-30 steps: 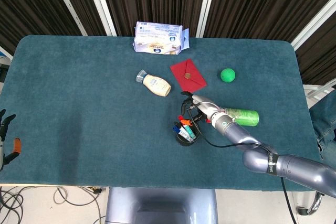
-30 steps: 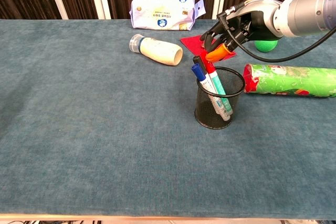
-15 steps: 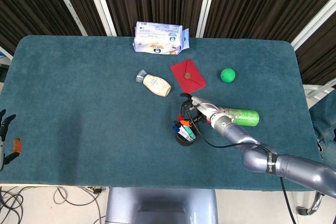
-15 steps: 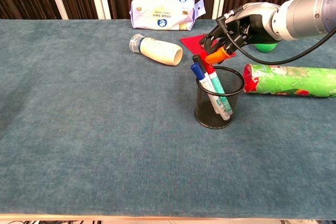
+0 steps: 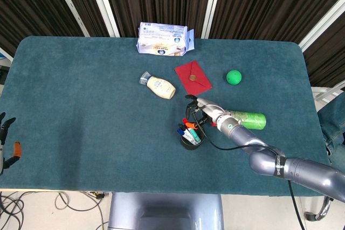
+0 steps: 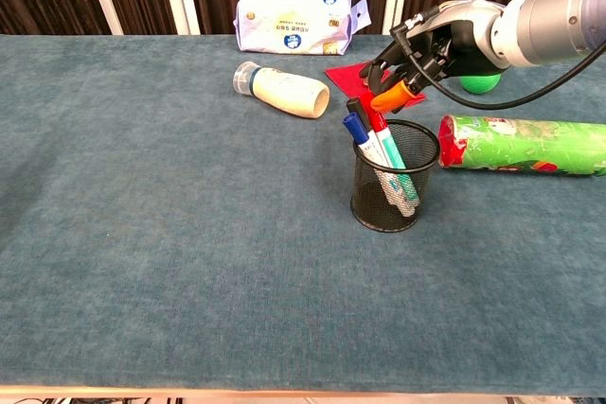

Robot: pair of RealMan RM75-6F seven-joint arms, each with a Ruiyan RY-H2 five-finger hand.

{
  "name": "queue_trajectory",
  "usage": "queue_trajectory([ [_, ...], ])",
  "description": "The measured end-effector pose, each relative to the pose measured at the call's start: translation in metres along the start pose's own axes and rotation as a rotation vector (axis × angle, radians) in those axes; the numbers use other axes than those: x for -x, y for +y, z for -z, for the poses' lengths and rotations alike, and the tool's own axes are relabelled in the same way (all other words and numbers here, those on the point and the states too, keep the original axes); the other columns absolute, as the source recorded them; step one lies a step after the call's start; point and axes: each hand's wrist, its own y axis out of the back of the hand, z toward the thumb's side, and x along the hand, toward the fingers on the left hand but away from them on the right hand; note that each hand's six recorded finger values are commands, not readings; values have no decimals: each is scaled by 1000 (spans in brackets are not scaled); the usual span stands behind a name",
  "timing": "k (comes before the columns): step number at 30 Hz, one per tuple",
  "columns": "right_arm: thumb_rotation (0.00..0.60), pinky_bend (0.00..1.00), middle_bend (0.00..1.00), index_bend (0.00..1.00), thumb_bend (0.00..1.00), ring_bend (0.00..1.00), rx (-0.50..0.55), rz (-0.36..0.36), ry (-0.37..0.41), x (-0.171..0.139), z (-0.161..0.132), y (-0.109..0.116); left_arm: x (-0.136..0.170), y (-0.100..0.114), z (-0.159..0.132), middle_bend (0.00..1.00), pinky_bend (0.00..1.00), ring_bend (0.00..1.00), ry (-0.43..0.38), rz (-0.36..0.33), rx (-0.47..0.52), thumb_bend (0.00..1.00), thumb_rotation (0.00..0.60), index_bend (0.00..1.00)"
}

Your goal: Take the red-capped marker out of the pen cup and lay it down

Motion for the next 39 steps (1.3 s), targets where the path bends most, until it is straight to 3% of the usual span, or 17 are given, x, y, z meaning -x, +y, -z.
queue_trajectory([
  [22, 600, 231, 49, 530, 350, 146, -28, -20, -6, 1, -2, -4, 0, 0, 1, 3, 55, 54, 5, 0, 2, 525, 600, 121],
  [39, 600, 231, 52, 585, 390, 150, -21, -10, -6, 4, -5, -5, -1, 1, 1, 2, 55, 54, 12, -5, 10, 525, 600, 121],
])
